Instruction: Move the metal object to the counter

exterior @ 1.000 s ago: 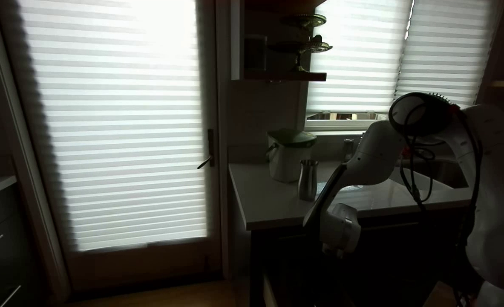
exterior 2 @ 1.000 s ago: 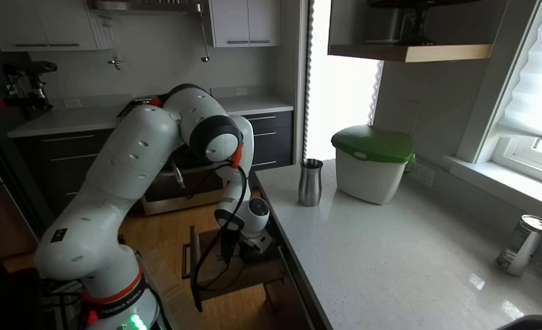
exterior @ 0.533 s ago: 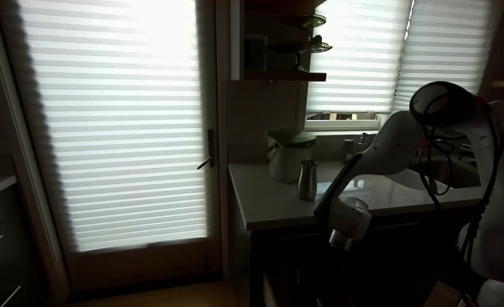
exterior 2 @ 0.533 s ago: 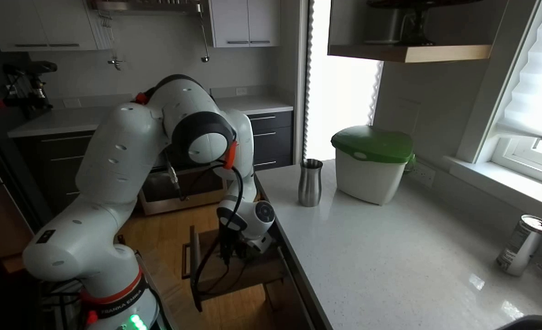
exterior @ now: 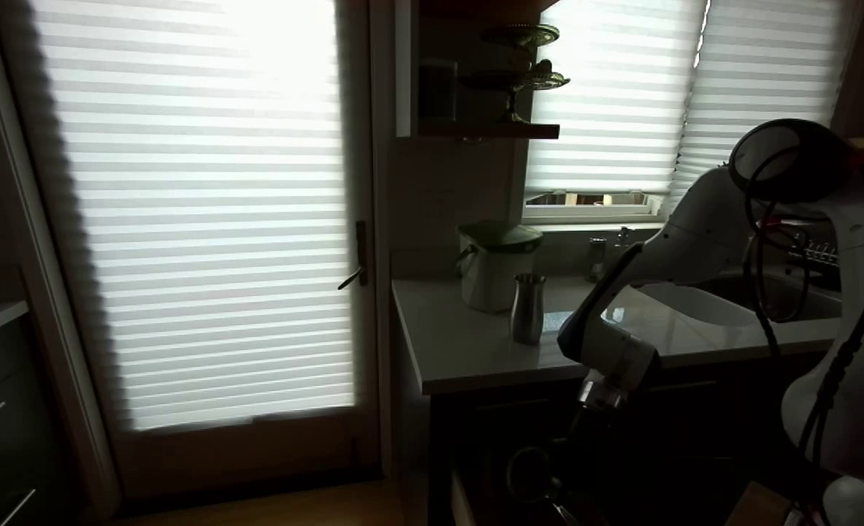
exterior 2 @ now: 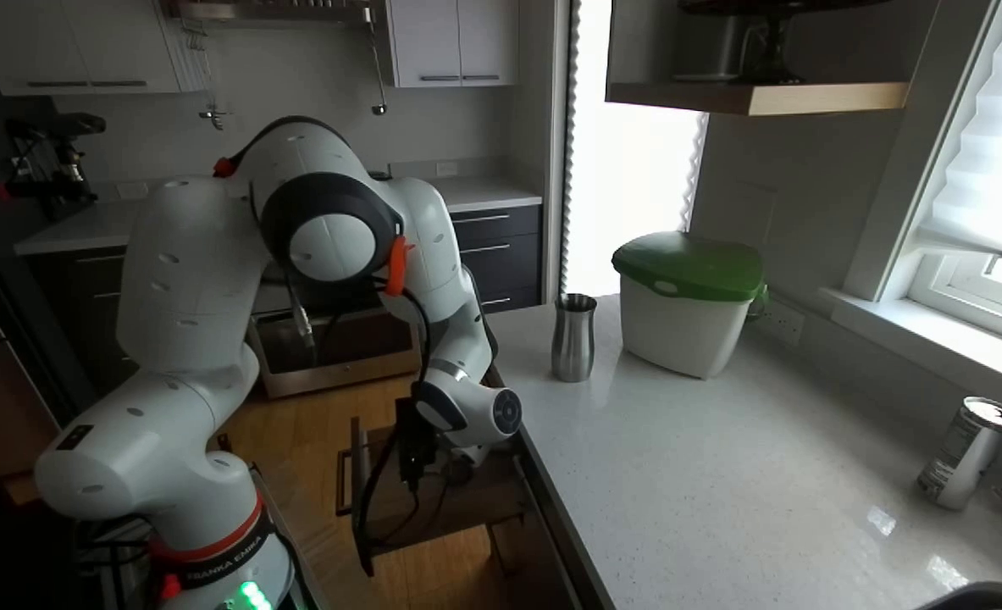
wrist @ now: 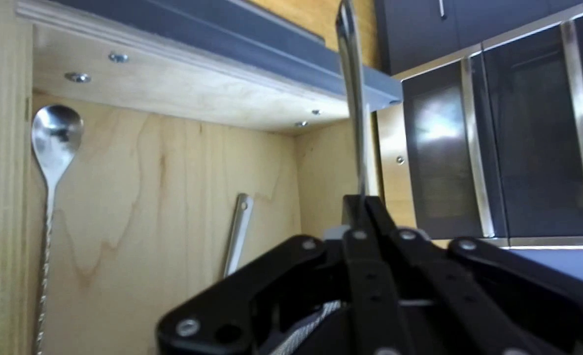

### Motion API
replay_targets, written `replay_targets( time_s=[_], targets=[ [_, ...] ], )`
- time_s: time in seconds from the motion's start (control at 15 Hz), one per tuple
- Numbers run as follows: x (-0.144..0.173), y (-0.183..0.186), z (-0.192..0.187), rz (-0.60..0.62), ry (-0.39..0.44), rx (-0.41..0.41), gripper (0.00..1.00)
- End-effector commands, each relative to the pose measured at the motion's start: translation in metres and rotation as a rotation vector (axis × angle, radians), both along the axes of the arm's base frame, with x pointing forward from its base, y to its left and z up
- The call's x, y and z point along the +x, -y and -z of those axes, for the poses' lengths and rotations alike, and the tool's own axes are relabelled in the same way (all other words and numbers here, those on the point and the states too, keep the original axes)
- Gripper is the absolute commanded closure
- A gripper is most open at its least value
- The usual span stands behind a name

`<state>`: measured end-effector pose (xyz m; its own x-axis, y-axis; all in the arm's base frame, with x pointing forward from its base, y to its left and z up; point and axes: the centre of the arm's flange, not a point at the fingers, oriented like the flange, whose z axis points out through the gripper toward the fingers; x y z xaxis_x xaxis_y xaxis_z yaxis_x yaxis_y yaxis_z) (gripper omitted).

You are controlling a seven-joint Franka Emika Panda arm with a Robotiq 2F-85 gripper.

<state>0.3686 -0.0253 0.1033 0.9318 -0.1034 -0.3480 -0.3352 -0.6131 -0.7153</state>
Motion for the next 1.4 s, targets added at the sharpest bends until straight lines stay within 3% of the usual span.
replay_targets(
  time_s=[0.0,0.27,0.47,0.6,0.93,1.33],
  targets=[
    [-0.017,0.0,-0.029,-0.072,0.023,0.066,0.99],
    [-0.022,-0.004,-0.057,-0.068,0.051,0.117,0.99],
    [-0.021,-0.008,-0.085,0.034,0.084,0.112,0.99],
    [-0.021,-0.007,-0.105,0.072,0.106,0.157,0.99],
    [-0.029,-0.004,-0.15,0.05,0.136,0.233,0.99],
    [0.004,0.003,-0.18,0.209,0.154,0.338,0.99]
  ],
)
